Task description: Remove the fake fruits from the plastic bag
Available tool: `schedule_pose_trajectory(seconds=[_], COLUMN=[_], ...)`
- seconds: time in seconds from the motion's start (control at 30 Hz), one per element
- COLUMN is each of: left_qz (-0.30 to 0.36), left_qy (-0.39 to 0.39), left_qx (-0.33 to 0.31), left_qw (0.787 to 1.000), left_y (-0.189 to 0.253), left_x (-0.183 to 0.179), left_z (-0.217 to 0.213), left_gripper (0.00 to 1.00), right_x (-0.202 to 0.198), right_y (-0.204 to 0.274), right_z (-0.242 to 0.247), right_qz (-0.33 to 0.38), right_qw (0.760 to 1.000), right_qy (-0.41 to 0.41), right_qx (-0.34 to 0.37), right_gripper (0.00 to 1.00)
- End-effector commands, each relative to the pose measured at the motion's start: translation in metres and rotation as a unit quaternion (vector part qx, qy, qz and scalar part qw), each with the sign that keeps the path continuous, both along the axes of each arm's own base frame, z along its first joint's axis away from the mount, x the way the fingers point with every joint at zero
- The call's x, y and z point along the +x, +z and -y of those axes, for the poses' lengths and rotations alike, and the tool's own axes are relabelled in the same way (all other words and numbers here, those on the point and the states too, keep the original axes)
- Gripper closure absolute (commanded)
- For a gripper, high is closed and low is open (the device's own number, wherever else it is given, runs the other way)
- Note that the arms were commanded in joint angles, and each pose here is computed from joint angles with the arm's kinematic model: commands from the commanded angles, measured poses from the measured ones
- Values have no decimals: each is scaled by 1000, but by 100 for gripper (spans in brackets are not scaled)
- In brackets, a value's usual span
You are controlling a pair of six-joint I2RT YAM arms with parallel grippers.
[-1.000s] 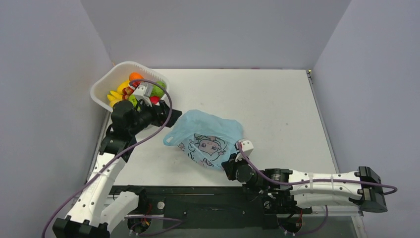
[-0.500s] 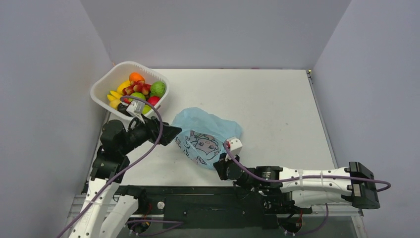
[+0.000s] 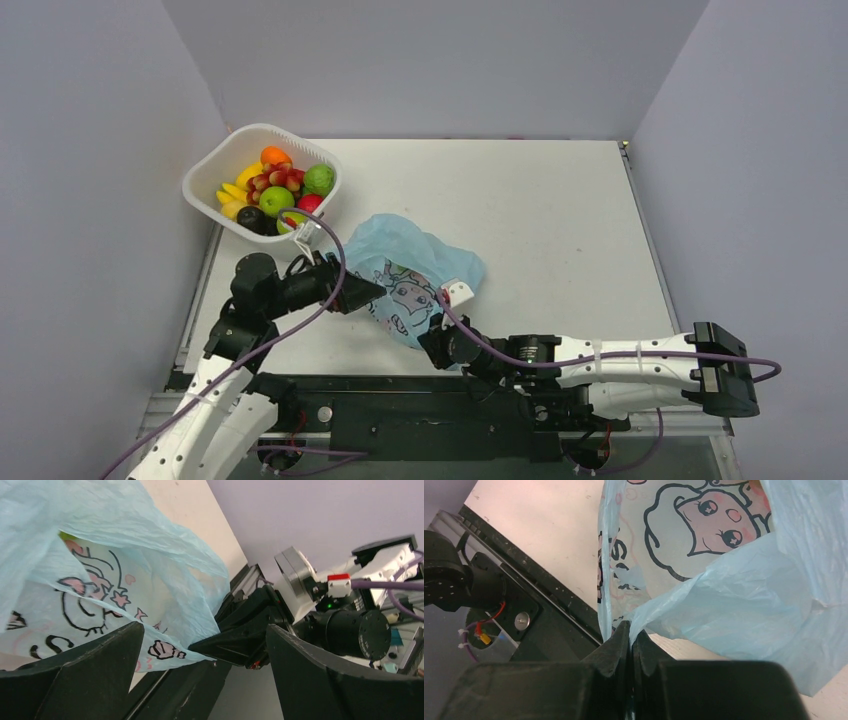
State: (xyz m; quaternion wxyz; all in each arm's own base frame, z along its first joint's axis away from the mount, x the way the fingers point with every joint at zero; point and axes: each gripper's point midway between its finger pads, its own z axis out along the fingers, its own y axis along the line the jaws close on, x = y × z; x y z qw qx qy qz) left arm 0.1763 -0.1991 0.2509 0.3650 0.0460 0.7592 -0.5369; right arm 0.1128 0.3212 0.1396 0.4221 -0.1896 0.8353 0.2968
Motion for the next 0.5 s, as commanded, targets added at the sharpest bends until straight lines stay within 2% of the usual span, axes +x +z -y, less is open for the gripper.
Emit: schedule_pose_trajectory(seconds=[0.0,0.23,0.37,0.47], left_qz=[45,55,36,35], left_qy=[-13,-25,-16,6], left_qx=[0,88,96,80], left_qw=[999,994,995,996], left_y=[15,-19,-42,-48], left_x=[-2,-1,6,18], left_z=[16,51,64,69], left_gripper=[9,17,18,19], right_x=[-8,-22,-29,-26], right_y=[16,8,-2,-10], right_z=[-18,-21,-17,-9], right_qz=[-4,-11,-19,-26], right_qw=[999,997,997,998], right_qy=[20,62,73,51], right_qx=[46,43,32,27], right_gripper=[100,100,100,100])
